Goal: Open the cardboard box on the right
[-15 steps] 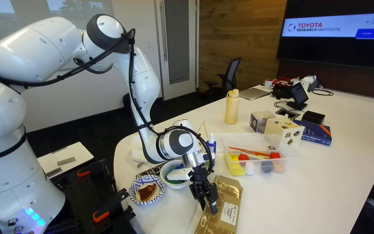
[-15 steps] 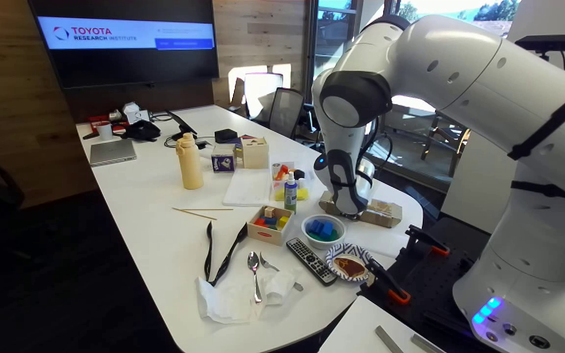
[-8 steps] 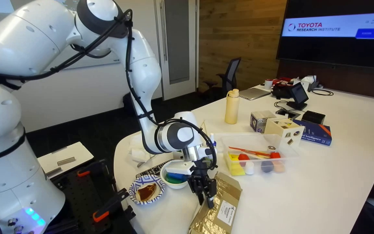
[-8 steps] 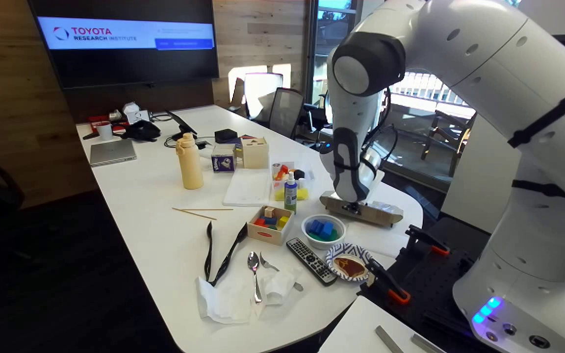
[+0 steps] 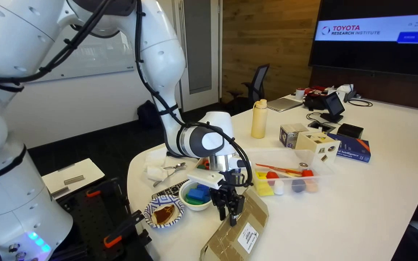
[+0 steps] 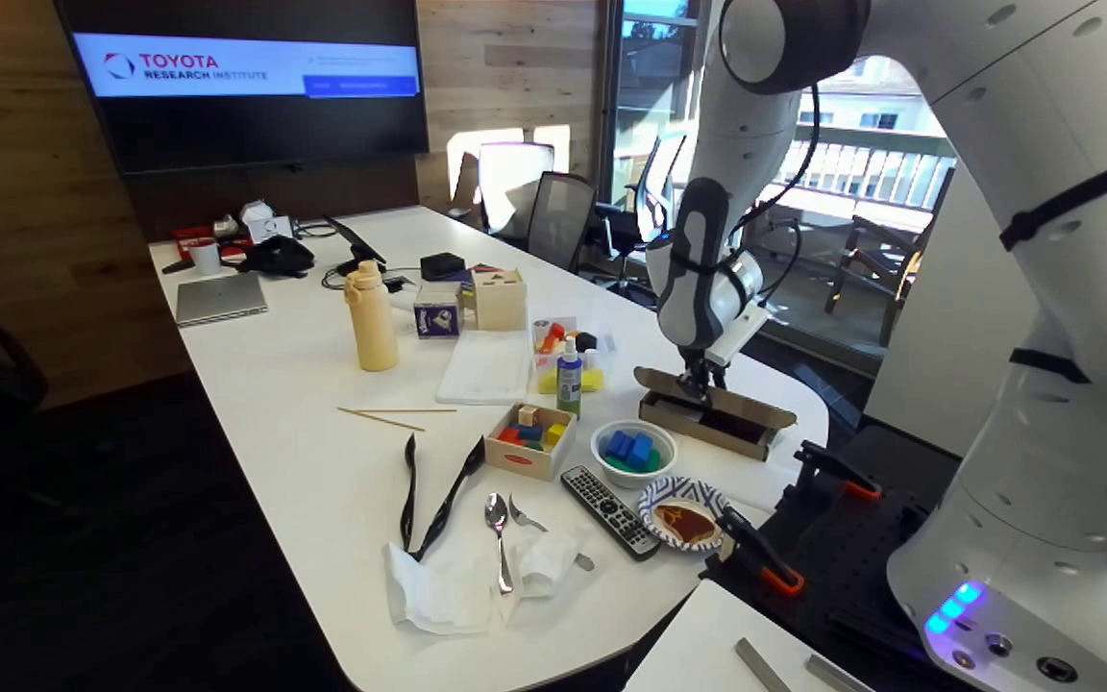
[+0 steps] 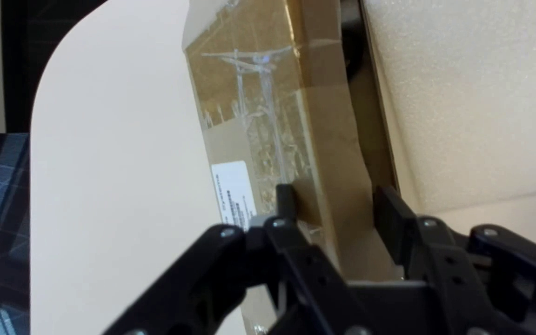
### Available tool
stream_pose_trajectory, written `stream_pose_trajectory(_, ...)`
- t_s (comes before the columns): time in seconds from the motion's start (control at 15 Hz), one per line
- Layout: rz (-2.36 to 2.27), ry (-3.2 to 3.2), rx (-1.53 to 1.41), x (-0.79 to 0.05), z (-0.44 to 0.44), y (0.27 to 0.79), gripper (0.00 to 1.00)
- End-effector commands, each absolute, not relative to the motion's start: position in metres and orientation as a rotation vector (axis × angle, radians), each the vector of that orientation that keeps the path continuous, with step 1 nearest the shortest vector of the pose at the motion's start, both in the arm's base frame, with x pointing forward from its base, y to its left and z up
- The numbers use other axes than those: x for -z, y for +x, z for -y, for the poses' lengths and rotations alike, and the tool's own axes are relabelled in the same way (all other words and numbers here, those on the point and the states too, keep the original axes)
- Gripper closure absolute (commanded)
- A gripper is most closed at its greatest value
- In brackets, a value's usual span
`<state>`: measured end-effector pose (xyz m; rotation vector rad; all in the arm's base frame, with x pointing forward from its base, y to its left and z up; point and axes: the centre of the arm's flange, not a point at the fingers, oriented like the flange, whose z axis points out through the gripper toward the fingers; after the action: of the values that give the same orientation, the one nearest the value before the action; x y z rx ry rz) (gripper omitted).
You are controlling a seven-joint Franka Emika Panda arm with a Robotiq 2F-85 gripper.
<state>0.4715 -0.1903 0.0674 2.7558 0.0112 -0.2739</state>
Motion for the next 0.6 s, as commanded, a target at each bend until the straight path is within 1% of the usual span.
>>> stream_pose_trajectory(0.0,0.031,2.841,0.303,-0.089,0.205,0.477,0.78)
stream_pose_trajectory(0.53,0.194,2.862,0.230,-0.123,0.252,0.504,0.78)
